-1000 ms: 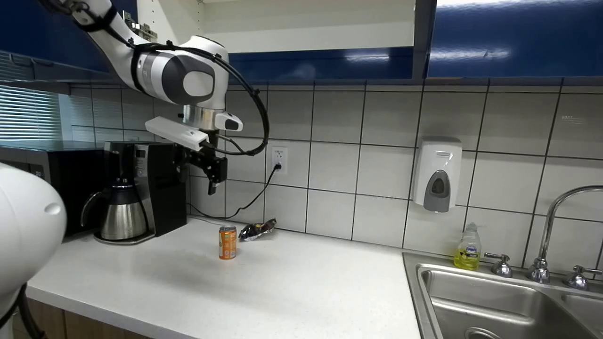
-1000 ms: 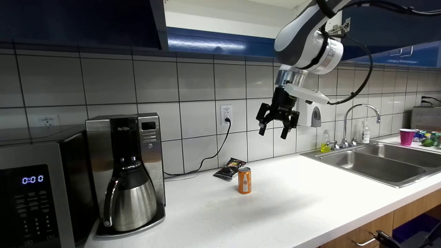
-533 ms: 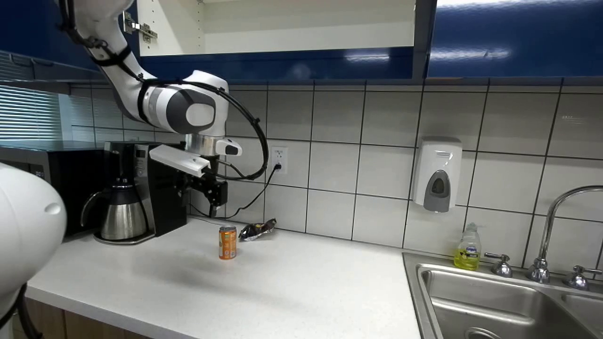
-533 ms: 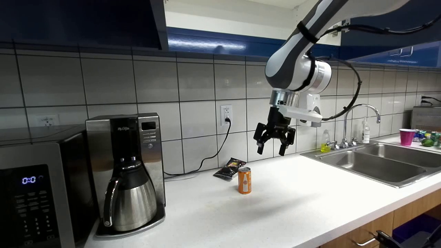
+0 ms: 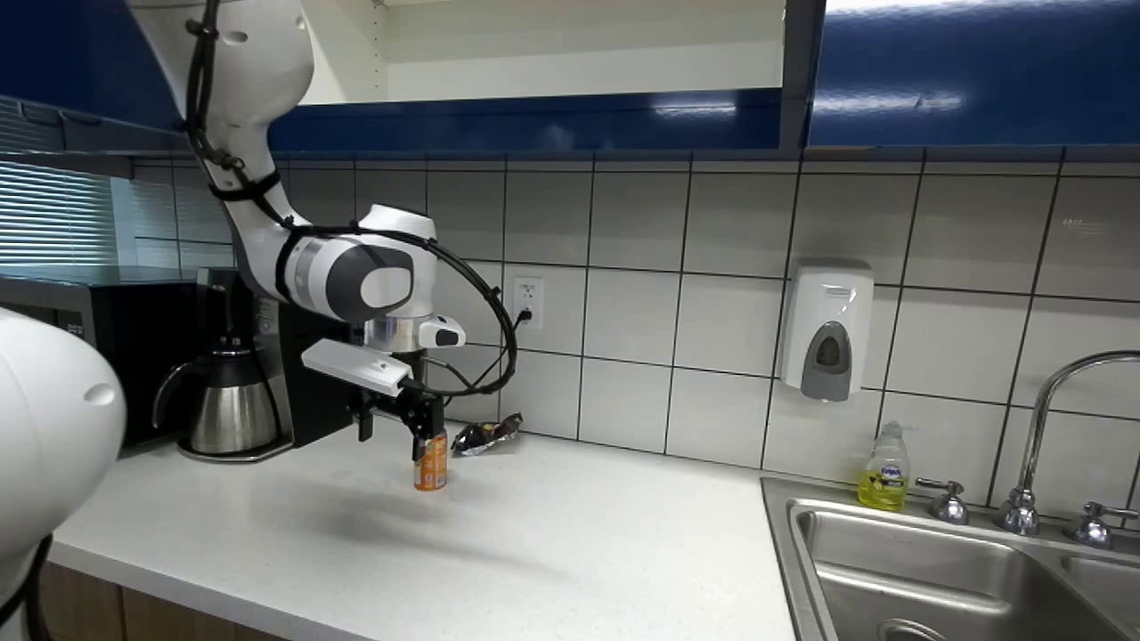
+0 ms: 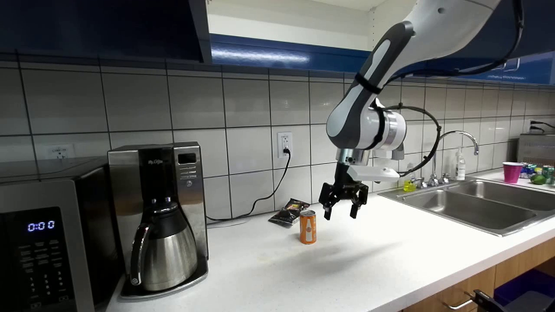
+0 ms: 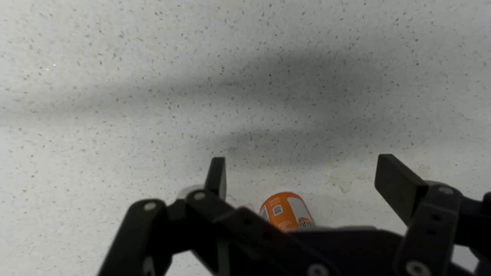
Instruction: Pick up the can of fanta and place on the bottom drawer of the cabinet above
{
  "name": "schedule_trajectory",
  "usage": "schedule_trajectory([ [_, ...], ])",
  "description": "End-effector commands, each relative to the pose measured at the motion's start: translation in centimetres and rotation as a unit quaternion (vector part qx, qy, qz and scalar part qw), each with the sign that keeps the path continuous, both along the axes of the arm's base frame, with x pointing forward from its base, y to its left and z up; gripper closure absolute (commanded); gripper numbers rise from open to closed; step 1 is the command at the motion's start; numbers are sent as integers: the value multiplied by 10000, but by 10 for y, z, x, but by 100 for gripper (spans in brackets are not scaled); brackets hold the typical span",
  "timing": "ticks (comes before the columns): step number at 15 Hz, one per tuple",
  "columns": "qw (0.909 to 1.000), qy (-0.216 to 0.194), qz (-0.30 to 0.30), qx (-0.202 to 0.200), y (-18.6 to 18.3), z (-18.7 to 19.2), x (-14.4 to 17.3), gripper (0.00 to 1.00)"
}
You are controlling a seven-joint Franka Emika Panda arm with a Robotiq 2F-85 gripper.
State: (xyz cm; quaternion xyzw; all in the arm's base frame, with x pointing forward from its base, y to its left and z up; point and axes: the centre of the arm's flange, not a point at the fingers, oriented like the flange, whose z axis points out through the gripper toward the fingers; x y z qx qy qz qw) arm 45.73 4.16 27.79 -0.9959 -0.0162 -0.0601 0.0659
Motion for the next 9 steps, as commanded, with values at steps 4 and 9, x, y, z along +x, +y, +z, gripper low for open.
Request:
schedule_trajectory([
  [4, 9990, -180, 298, -273, 10, -56, 35, 0],
  [9, 9967, -608, 409, -359, 22, -76, 54, 0],
])
